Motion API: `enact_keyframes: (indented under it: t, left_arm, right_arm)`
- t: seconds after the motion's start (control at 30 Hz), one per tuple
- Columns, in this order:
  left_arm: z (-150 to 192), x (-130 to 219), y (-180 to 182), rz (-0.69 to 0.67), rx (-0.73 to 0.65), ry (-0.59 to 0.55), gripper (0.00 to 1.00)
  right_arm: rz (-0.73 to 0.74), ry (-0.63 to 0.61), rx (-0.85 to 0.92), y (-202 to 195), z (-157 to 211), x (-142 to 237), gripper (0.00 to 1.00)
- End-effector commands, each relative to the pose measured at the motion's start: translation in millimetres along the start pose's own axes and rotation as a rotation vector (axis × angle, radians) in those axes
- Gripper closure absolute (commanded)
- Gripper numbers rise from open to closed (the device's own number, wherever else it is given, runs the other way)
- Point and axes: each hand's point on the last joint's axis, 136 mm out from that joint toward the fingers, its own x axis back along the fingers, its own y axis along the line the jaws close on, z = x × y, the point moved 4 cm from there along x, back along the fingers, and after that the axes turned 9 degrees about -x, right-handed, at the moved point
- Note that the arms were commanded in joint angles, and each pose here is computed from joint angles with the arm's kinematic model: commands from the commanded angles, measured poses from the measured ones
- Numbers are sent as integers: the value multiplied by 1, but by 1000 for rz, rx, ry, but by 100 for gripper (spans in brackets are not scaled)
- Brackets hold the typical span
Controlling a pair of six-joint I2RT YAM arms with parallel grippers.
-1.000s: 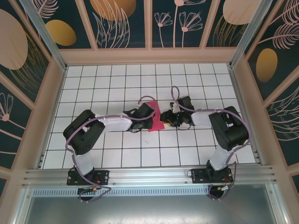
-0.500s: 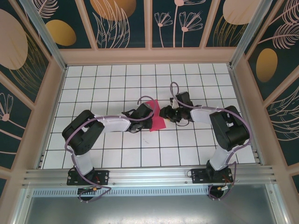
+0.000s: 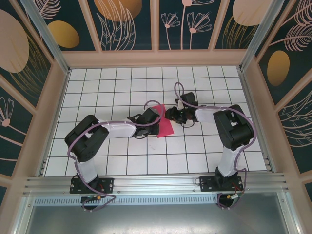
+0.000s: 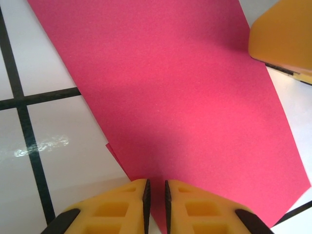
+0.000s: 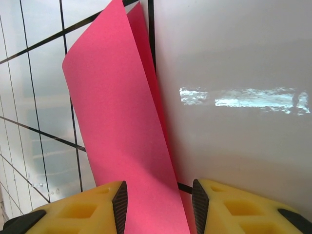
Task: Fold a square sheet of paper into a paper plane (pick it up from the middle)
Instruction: Third fold the triangle at the center of the table.
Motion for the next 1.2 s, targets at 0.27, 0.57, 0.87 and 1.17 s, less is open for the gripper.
enact_keyframes:
  t: [0.27,0.57,0.87,1.17]
  left_arm:
    - [10,3,0,20,-28,46,79]
    - [4,11,-6,42,-93,33,76]
    - [-6,43,-7,-17,-194,-88,53]
    - [19,41,-50,-146,-490,-111,31]
  right_arm:
    - [-78,82,21,5,35,20,62]
    - [-98,61,-17,7,39,29,73]
    - [-95,63,-59,7,36,24,95]
    - [-113,64,-105,11,36,27,94]
